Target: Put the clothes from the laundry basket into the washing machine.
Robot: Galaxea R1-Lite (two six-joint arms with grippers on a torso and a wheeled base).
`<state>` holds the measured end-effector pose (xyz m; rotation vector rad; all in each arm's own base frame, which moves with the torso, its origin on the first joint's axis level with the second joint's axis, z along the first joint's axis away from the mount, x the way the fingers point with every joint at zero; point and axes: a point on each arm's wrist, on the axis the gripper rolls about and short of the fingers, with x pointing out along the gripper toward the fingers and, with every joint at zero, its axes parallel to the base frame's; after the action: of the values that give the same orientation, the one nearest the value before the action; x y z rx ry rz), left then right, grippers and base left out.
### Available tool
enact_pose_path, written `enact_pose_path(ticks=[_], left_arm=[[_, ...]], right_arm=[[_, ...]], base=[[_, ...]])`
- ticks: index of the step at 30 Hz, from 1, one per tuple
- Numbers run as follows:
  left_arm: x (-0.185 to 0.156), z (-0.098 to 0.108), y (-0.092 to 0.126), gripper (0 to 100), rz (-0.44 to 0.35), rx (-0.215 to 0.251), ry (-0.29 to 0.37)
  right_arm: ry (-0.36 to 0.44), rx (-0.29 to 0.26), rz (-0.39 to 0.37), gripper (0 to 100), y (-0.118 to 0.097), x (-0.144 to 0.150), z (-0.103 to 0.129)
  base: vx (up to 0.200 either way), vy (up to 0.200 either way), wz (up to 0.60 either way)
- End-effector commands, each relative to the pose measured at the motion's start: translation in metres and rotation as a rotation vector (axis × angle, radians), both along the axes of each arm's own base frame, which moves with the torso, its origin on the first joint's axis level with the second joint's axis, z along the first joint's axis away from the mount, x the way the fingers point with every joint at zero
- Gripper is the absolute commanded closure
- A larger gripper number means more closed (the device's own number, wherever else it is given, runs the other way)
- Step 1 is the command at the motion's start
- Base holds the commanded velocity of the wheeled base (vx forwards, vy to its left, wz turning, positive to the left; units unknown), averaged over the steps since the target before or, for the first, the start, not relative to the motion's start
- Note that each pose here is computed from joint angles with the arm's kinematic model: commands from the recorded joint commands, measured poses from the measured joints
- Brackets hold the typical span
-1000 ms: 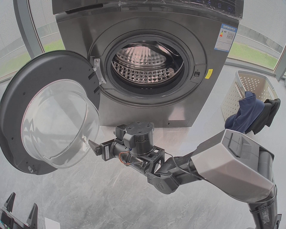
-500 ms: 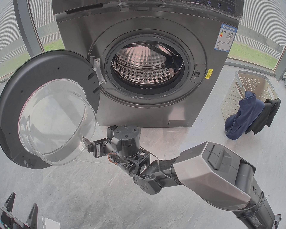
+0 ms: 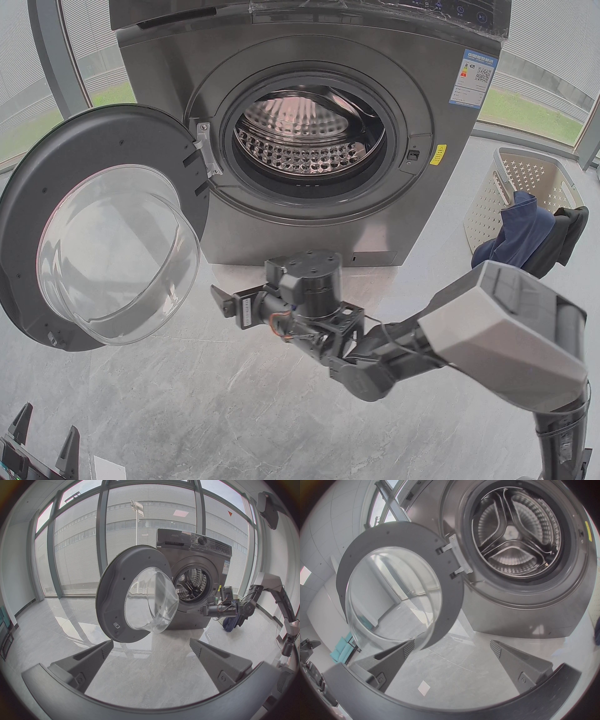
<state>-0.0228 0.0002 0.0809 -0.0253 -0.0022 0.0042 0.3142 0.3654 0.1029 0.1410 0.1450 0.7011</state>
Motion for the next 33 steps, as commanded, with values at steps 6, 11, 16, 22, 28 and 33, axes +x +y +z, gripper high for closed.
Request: enact_pose_path(ticks=[6,11,16,22,28,33], left_arm=[[0.0,-0.005,0.0,0,0.0,0.001,0.002],[0.0,-0.005,0.0,0,0.0,0.002,0.002],[0.0,-0.005,0.0,0,0.0,0.002,0.002],[0.0,-0.005,0.0,0,0.0,0.002,0.002],[0.0,-0.005,0.0,0,0.0,0.002,0.002],[0.0,-0.005,0.0,0,0.0,0.002,0.002]], right_arm=[[-0.116,-0.01,-0.245,0,-0.217,-0.089,0.083],[-0.102,-0.018,-0.298,0,-0.266,-0.122,0.073],[-0.131,-0.019,-0.427,0,-0.316,-0.175,0.061],[-0.153,-0.021,-0.54,0,-0.342,-0.211,0.048],[-0.146,-0.04,-0.623,0,-0.361,-0.267,0.036],[-0.144,-0.07,-0.671,0,-0.365,-0.3,0.016]], base=[[0.0,0.0,0.0],[0.0,0.0,0.0],[0.0,0.0,0.0],[0.0,0.0,0.0],[0.0,0.0,0.0],[0.0,0.0,0.0]])
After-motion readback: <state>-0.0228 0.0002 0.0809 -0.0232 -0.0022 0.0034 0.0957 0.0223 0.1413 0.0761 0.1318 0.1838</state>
